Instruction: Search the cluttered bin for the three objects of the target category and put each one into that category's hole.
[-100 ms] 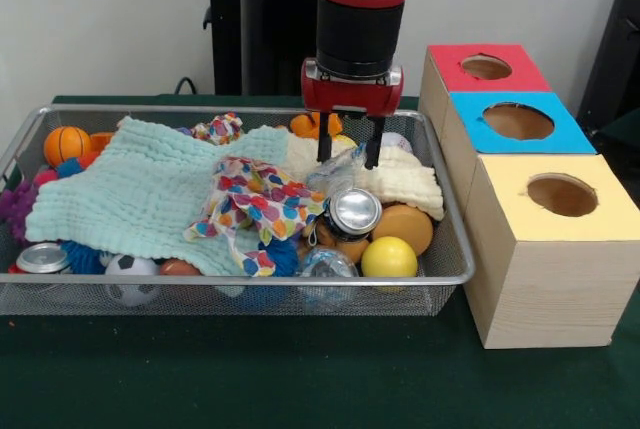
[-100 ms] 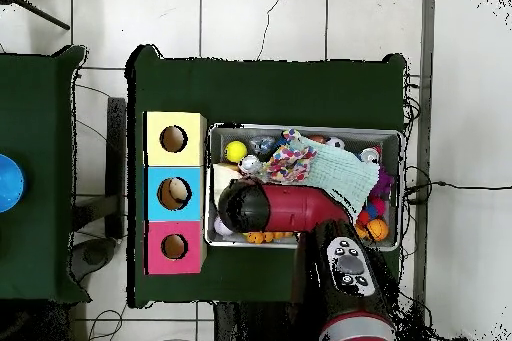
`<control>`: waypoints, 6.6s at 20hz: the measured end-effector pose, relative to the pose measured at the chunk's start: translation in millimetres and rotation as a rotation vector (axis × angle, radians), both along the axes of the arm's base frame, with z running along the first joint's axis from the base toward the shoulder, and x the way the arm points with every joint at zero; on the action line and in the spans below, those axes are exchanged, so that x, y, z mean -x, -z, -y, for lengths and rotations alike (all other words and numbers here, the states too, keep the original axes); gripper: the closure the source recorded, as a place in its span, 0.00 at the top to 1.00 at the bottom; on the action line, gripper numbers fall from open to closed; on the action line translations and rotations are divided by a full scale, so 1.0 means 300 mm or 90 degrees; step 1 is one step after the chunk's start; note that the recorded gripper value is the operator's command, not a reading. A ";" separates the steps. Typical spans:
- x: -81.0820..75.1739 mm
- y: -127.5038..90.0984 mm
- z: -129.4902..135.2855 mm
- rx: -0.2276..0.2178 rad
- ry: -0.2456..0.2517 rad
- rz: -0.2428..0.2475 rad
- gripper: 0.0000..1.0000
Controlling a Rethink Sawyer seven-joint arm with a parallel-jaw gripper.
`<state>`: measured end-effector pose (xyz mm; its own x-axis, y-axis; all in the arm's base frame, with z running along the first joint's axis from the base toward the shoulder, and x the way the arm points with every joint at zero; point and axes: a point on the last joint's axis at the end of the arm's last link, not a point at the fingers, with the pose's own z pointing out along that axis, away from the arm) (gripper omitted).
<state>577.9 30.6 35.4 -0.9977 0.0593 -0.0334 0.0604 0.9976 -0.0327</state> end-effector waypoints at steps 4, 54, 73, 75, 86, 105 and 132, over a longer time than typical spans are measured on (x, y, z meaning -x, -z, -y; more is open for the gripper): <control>0.002 0.005 0.003 0.004 0.000 0.000 0.00; 0.057 -0.445 -0.415 0.021 -0.072 0.094 0.00; 0.152 -0.417 -0.536 0.024 -0.039 0.066 0.00; 0.155 -0.406 -0.537 0.024 -0.035 0.061 0.00; 0.172 -0.333 -0.525 0.027 -0.006 0.030 0.00; 0.162 -0.308 -0.607 0.031 0.008 0.032 0.00; 0.097 -0.210 -0.619 0.042 0.019 0.024 1.00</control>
<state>548.7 216.4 98.4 -0.9935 0.0846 -0.0759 0.0918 0.9911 -0.0959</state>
